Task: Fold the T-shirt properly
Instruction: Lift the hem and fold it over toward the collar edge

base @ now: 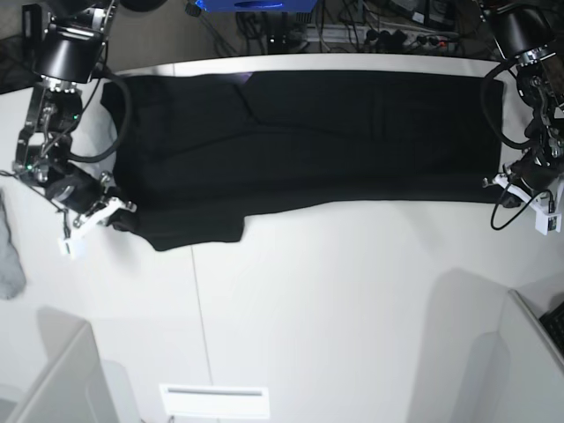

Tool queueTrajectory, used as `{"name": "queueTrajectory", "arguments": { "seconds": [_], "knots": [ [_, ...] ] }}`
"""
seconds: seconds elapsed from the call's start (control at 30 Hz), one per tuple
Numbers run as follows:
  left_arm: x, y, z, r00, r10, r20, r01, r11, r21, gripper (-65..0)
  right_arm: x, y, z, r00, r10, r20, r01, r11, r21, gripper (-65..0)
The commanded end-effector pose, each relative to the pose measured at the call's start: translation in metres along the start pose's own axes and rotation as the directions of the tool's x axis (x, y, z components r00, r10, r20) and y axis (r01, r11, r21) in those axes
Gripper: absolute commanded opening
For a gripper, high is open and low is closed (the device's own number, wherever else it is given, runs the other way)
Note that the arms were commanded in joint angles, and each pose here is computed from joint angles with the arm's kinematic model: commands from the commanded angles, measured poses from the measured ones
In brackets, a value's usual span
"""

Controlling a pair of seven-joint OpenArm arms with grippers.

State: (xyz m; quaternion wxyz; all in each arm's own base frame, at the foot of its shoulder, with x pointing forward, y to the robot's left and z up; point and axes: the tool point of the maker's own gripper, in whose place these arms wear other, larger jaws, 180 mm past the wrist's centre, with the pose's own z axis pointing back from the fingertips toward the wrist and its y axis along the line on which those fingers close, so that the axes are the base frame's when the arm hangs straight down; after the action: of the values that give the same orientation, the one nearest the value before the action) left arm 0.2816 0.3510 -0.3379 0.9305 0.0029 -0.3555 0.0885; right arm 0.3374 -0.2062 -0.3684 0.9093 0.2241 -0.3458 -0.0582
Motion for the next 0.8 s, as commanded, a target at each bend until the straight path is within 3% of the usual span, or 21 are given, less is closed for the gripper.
{"name": "queueTrajectory", "arguments": {
  "seconds": [0.0,0.27,0.43,0.77],
  "knots": [
    [0.013,0.005,0.006,0.999,-0.024,0.037,0.023,1.0,0.012,-65.0,0.018,0.002,0.006,0.999,0.012,0.05,-0.012,1.0,0.006,-65.0],
    [0.002,0.005,0.01,0.999,-0.042,0.018,0.041,0.999,0.016,-65.0,0.008,0.013,0.018,0.998,0.057,0.039,-0.057,0.998,0.004,-65.0],
    [0.001,0.009,0.012,0.999,-0.054,0.009,0.053,0.998,0.026,-65.0,-0.004,0.008,0.03,0.999,-0.002,0.034,0.003,1.0,-0.025,-65.0],
    [-0.006,0.015,0.015,0.997,-0.074,-0.014,0.074,0.996,0.042,-65.0,-0.028,0.016,0.05,1.0,0.007,0.016,-0.007,1.0,-0.028,-65.0]
  ]
}}
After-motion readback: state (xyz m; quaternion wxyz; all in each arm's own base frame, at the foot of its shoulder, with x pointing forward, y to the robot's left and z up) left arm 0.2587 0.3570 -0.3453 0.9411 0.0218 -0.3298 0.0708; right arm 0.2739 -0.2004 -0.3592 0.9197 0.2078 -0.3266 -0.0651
